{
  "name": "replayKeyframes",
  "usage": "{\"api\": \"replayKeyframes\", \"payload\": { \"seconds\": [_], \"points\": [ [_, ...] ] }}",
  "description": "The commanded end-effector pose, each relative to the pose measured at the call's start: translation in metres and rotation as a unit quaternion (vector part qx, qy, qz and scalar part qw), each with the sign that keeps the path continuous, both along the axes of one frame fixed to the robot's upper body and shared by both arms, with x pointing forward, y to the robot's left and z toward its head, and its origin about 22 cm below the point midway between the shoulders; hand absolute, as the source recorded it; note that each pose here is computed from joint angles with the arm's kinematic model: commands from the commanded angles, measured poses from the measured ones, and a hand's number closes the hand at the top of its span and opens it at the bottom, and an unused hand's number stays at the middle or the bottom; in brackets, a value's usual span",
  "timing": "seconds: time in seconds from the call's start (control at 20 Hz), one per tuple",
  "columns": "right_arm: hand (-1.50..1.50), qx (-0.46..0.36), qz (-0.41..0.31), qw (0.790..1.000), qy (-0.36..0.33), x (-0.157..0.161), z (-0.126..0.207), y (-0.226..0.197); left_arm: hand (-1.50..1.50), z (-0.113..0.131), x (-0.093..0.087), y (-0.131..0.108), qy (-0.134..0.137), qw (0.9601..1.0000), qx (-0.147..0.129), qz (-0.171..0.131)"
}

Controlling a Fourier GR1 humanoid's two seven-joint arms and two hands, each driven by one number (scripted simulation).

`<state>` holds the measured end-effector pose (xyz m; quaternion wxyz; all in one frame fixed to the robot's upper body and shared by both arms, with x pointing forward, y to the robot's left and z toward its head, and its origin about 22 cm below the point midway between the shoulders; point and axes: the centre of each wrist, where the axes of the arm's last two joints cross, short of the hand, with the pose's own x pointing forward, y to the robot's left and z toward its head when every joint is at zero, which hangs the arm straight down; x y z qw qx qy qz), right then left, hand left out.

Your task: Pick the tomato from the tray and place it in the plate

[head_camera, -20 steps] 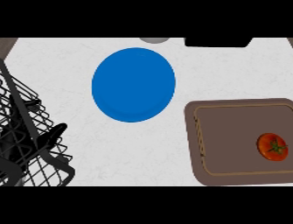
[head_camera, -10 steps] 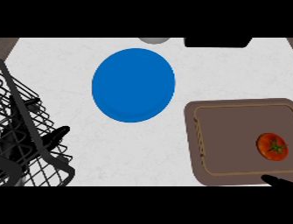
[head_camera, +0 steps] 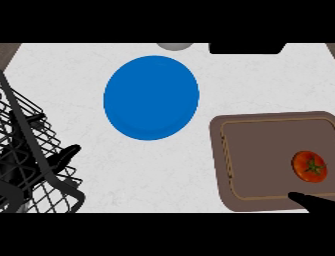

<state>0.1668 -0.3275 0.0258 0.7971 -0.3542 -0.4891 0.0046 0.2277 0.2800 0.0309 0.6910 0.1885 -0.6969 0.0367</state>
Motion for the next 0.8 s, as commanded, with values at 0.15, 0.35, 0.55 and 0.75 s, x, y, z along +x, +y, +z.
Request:
{"api": "replayKeyframes", "payload": {
  "seconds": [0.15, 0.35, 0.55, 0.75],
  "points": [
    [-1.50, 0.002, 0.003, 1.000, -0.001, 0.018, -0.009, 0.002, 0.00, -0.019, -0.015, 0.027, 0.052, 0.9873, 0.120, -0.090],
    [1.50, 0.001, 0.016, 0.999, -0.032, 0.018, -0.017, 0.001, 0.00, -0.025, -0.019, 0.032, 0.054, 0.9872, 0.123, -0.087],
    [1.50, -0.006, 0.016, 0.999, -0.041, 0.028, -0.021, 0.012, 0.00, -0.023, -0.023, 0.031, 0.048, 0.9879, 0.118, -0.088],
    [1.50, -0.117, 0.169, 0.978, -0.037, 0.070, 0.008, 0.007, 0.00, -0.008, -0.008, 0.009, 0.031, 0.9889, 0.100, -0.105]
  ]
}}
